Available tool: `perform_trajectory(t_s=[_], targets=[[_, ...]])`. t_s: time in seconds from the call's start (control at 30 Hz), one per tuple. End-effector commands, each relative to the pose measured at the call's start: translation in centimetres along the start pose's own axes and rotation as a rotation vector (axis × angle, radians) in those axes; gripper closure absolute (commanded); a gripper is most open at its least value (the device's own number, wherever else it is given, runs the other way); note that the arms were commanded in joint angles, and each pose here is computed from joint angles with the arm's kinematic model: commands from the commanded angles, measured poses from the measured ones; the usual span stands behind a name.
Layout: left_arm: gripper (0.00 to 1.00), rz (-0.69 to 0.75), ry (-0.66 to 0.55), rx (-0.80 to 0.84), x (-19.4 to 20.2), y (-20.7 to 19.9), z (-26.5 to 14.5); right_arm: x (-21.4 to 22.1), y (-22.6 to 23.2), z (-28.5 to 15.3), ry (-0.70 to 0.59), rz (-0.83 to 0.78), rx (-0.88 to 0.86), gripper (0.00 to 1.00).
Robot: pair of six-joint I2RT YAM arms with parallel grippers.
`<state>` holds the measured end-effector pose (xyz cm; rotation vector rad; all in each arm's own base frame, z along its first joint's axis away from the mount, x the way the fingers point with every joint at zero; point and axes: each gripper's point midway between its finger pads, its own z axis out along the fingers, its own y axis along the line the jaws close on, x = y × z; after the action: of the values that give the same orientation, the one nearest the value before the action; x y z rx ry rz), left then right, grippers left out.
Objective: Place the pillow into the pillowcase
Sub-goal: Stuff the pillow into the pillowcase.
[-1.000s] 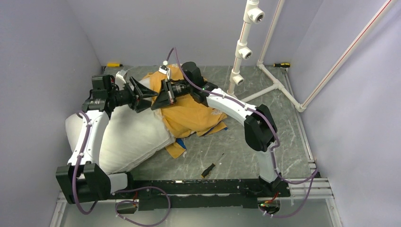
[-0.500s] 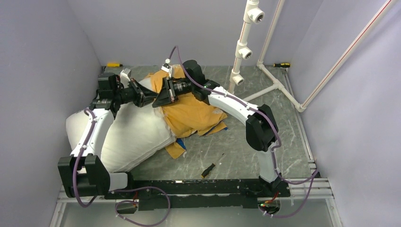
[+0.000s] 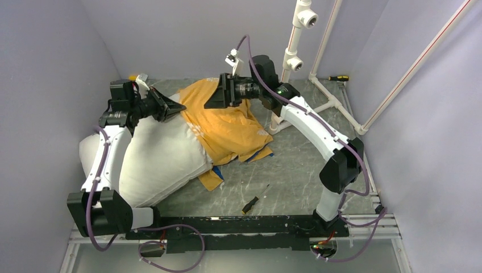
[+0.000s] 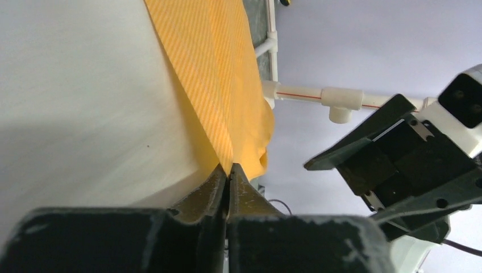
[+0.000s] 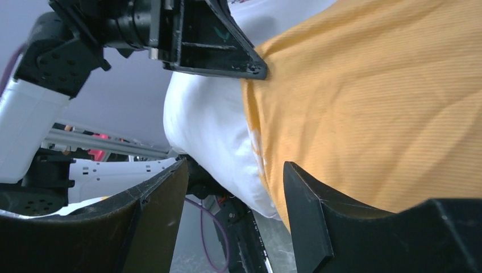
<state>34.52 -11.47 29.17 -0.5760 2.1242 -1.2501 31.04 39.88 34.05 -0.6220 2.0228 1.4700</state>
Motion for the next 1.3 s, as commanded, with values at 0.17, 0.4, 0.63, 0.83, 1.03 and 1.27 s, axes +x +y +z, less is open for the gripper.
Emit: perform_trajectory(t_s=[0.17, 0.4, 0.63, 0.83, 1.03, 1.27], targets=[[1.0, 0.081, -0.015, 0.14, 0.0, -3.6, -1.7, 2.6, -1.4, 0.5, 0.082, 0.041, 0.05, 0.33], [1.0, 0.136, -0.124, 0.078, -2.5, -5.4, -2.9, 4.6, -4.5, -1.6, 0.144, -0.017, 0.286, 0.21], [1.0, 0.171, -0.198, 0.009, -3.6, -5.3, -4.4, 6.5, -7.7, -3.2, 0.212, -0.143, 0.488, 0.14], [1.0, 0.164, -0.221, 0.024, -4.0, -6.0, -5.3, 6.4, -8.0, 0.8, 0.248, -0.285, 0.521, 0.49], [1.0, 0.19, -0.283, -0.001, -4.7, -6.4, -6.8, 0.4, -3.4, 2.7, 0.093, -0.314, 0.408, 1.0], [1.0, 0.205, -0.349, 0.066, -4.6, -7.7, -7.8, -9.6, 3.6, 2.5, -0.248, -0.489, 0.219, 1.0]])
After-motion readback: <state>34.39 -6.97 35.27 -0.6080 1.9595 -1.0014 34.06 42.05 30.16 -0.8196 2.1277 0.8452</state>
